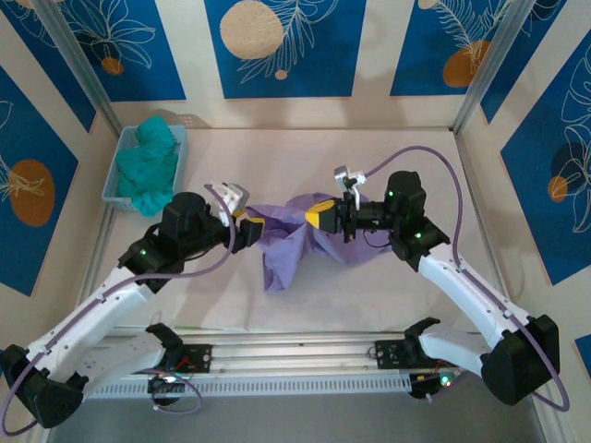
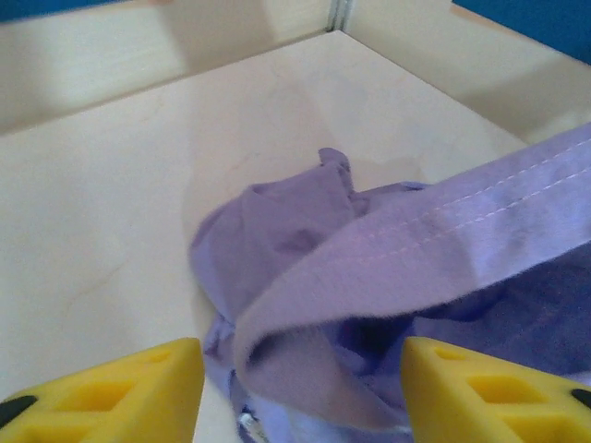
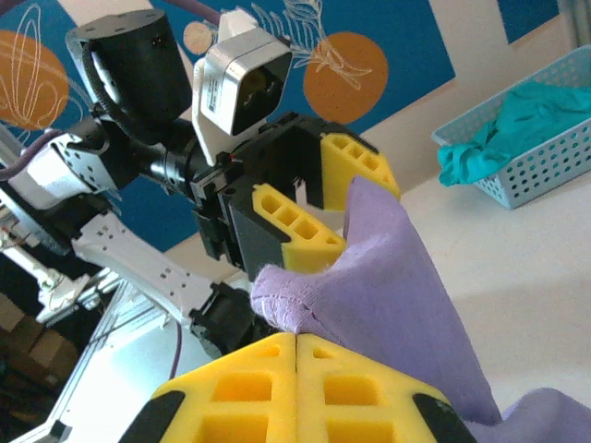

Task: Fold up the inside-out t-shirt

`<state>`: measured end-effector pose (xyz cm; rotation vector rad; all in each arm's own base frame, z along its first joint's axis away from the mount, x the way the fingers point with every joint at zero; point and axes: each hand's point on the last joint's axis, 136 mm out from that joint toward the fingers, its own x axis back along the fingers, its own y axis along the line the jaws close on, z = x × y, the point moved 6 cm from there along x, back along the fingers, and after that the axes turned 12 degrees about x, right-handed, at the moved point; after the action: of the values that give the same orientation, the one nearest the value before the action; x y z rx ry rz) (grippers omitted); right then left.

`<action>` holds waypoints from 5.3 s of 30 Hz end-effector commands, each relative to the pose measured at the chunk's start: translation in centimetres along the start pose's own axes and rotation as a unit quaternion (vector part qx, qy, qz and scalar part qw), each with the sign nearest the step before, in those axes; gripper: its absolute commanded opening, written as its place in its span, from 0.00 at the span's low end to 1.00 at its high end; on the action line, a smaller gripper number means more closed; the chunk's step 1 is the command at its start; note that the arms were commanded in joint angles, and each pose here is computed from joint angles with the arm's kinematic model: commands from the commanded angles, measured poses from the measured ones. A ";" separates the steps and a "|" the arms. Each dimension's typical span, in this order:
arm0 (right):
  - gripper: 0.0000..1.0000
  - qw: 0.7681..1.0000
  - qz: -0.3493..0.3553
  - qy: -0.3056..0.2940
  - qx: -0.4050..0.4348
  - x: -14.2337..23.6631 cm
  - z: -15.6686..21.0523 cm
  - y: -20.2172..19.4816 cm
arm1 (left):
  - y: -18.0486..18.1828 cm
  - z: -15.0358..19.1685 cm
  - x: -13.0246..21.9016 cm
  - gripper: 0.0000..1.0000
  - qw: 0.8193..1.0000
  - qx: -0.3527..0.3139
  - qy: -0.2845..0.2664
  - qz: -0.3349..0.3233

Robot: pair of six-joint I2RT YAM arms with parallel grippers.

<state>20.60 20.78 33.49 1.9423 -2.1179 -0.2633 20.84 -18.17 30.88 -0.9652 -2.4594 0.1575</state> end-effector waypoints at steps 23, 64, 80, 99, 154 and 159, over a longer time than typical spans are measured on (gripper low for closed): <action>0.08 0.971 0.156 0.134 -0.118 1.0 2.6 -4.6 | -5.6 -1.0 -3.6 0.00 0.978 -0.008 0.015 0.209; 0.00 0.998 0.053 -0.013 -0.031 -2.0 5.1 1.3 | -1.5 -0.5 -4.6 0.00 0.981 0.187 0.023 0.037; 0.00 0.999 0.023 -0.024 0.027 -1.4 4.2 0.6 | -1.2 -0.6 -1.5 0.49 0.989 0.144 0.000 0.044; 0.00 0.999 0.030 -0.015 0.027 -1.4 4.8 0.3 | -6.0 -1.2 -2.8 0.49 0.952 0.150 0.070 0.258; 0.34 0.885 0.438 0.151 -0.054 6.0 7.3 -4.6 | -9.8 1.7 -7.9 0.00 0.968 0.045 0.120 0.217; 0.43 0.871 0.462 0.133 -0.098 8.5 6.1 -5.6 | -12.6 5.7 -10.9 0.00 0.952 0.033 0.174 0.249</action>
<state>23.73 12.54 25.96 0.6681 -2.4532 0.0368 18.37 -32.78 25.35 -1.3478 -1.8660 0.2347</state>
